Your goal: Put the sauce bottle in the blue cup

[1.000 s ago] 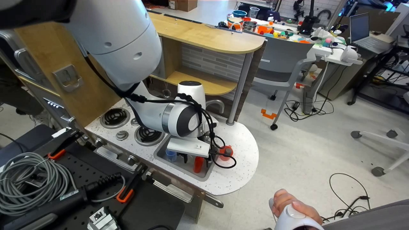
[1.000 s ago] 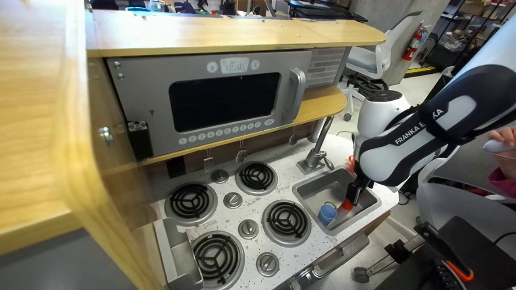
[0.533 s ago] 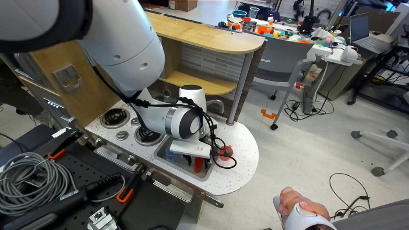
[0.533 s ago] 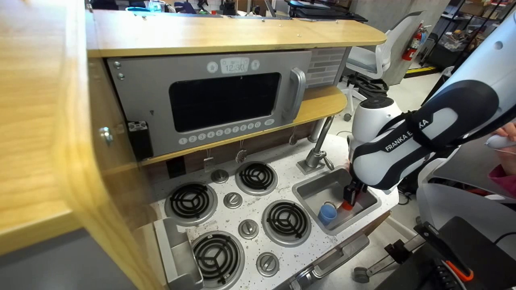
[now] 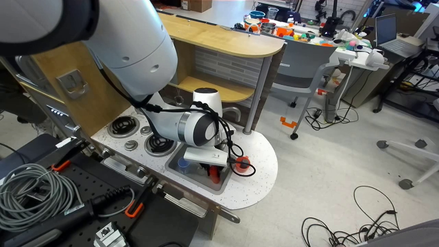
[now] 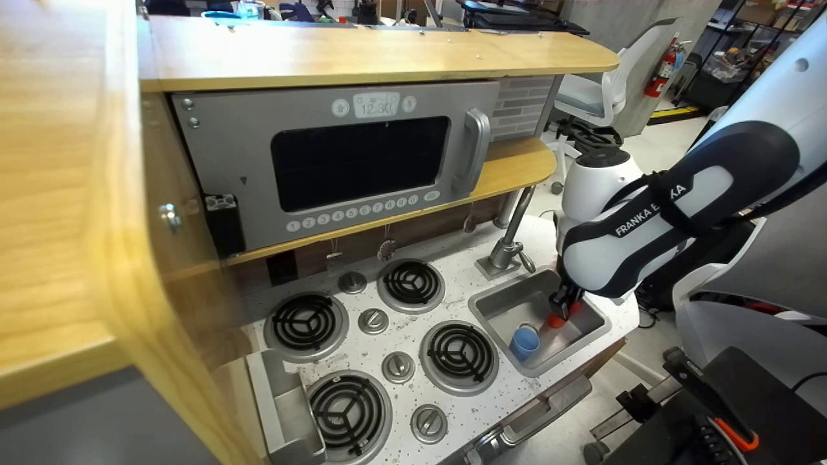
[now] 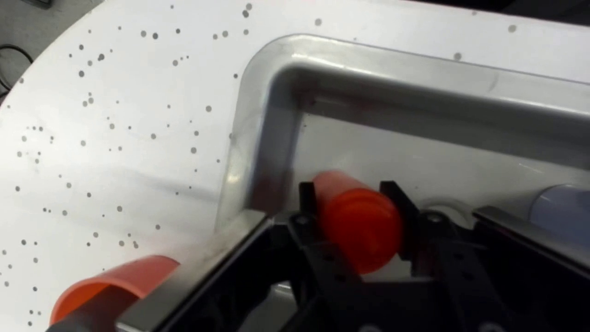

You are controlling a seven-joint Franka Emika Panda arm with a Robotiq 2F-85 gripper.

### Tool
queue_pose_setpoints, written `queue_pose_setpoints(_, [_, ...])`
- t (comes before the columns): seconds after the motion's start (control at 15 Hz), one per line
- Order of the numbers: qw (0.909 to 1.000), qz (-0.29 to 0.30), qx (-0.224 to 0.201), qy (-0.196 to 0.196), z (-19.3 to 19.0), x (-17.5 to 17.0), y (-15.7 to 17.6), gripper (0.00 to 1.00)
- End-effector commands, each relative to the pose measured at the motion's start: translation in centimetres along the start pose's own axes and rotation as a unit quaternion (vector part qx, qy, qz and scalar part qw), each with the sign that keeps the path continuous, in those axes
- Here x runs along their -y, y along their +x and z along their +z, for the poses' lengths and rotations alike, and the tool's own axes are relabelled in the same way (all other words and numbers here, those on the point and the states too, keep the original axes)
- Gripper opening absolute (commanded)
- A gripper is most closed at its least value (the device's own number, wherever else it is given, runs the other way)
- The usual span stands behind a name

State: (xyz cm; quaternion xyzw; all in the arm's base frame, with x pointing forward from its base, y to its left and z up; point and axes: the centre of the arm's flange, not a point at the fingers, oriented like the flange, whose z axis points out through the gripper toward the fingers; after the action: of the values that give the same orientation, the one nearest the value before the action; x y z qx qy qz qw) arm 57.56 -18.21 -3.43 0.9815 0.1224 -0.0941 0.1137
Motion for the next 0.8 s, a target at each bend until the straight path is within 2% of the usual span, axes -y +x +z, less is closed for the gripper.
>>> queue_pose_setpoints(0.0, [0.9993, -0.022, -0.001, 0.031, -2.8, 0.8, -2.6, 0.13])
queue_pose_setpoints(0.33, [0.9984, -0.033, -0.012, 0.043, -6.9, 2.6, -5.6, 0.13])
queue_pose_setpoints(0.73, [0.9974, -0.03, -0.055, 0.036, -12.4, 2.3, -7.5, 0.13])
